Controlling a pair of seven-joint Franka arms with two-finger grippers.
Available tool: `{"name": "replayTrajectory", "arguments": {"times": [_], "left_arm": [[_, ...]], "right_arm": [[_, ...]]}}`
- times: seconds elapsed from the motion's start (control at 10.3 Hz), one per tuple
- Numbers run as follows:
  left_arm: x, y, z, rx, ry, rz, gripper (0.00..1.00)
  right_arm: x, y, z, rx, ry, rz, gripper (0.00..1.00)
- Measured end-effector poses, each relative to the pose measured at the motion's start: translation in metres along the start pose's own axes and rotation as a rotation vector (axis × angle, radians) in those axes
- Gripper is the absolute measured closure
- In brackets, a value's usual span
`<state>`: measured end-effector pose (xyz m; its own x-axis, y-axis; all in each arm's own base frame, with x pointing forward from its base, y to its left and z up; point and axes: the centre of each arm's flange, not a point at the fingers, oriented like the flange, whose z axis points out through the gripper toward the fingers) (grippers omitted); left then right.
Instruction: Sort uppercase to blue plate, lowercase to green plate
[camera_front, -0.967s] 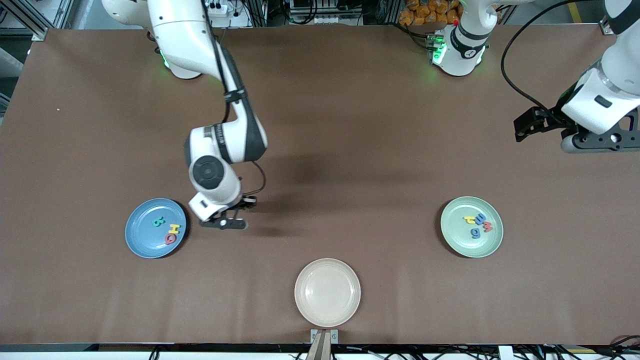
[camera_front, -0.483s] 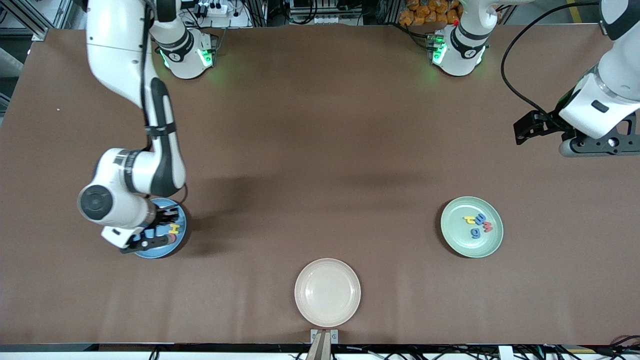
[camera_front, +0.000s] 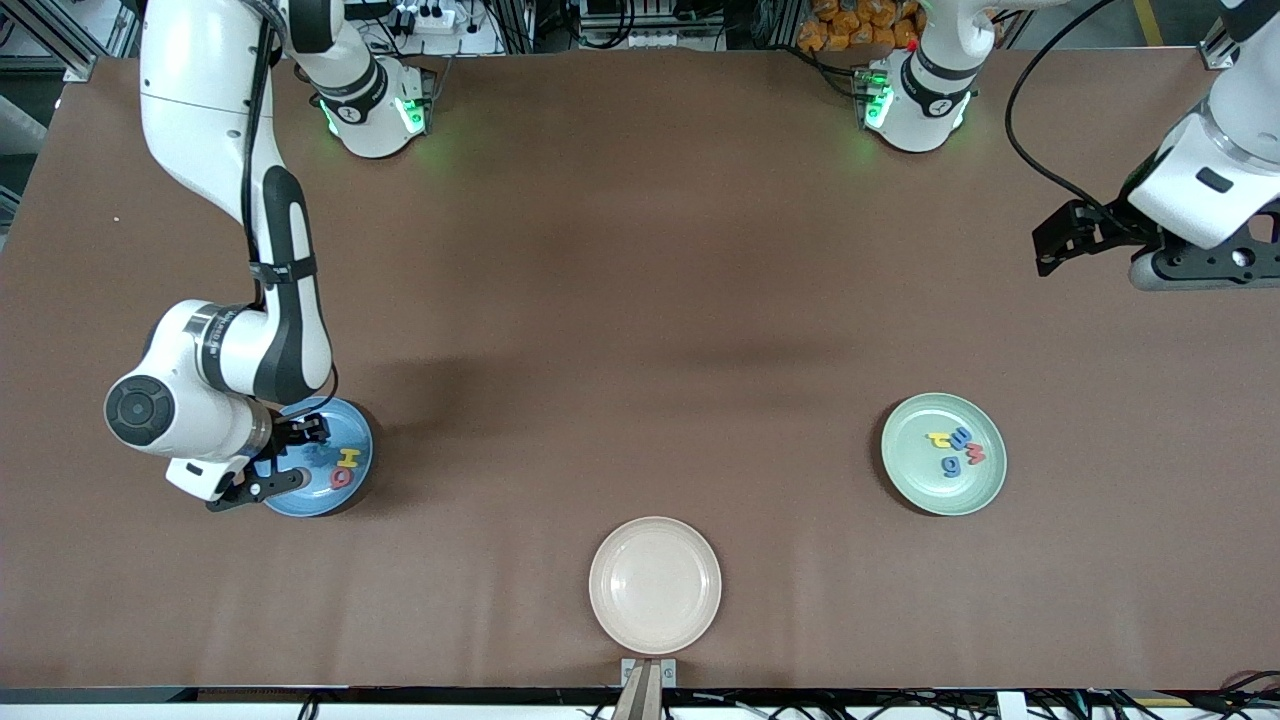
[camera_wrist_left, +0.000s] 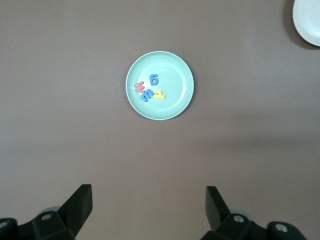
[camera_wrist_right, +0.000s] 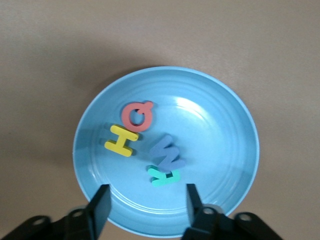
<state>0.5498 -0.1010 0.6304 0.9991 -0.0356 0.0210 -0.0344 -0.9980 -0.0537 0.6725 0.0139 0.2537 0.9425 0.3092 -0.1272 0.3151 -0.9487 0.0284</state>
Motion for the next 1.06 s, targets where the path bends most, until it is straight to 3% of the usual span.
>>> {"name": "replayTrajectory", "arguments": {"times": [0.1, 0.19, 0.48, 0.68, 1.06], "left_arm": [[-0.001, 0.005, -0.001, 0.0, 0.001, 0.009, 0.0], [-0.001, 0.006, 0.001, 0.0, -0.002, 0.01, 0.0], [0.0, 0.005, 0.006, 0.001, -0.013, 0.009, 0.0], [0.001, 0.005, 0.009, 0.002, -0.018, 0.009, 0.0], [0.002, 0.007, 0.013, 0.002, -0.026, 0.012, 0.0]], "right_arm": [[0.002, -0.003, 0.0, 0.021, 0.0, -0.006, 0.12], [0.003, -0.005, 0.001, 0.061, 0.004, -0.016, 0.0], [-0.002, -0.005, -0.025, 0.065, -0.002, 0.048, 0.0], [-0.017, -0.03, -0.065, 0.056, 0.022, 0.066, 0.0], [-0.077, -0.051, -0.2, 0.033, 0.174, 0.039, 0.0]]}}
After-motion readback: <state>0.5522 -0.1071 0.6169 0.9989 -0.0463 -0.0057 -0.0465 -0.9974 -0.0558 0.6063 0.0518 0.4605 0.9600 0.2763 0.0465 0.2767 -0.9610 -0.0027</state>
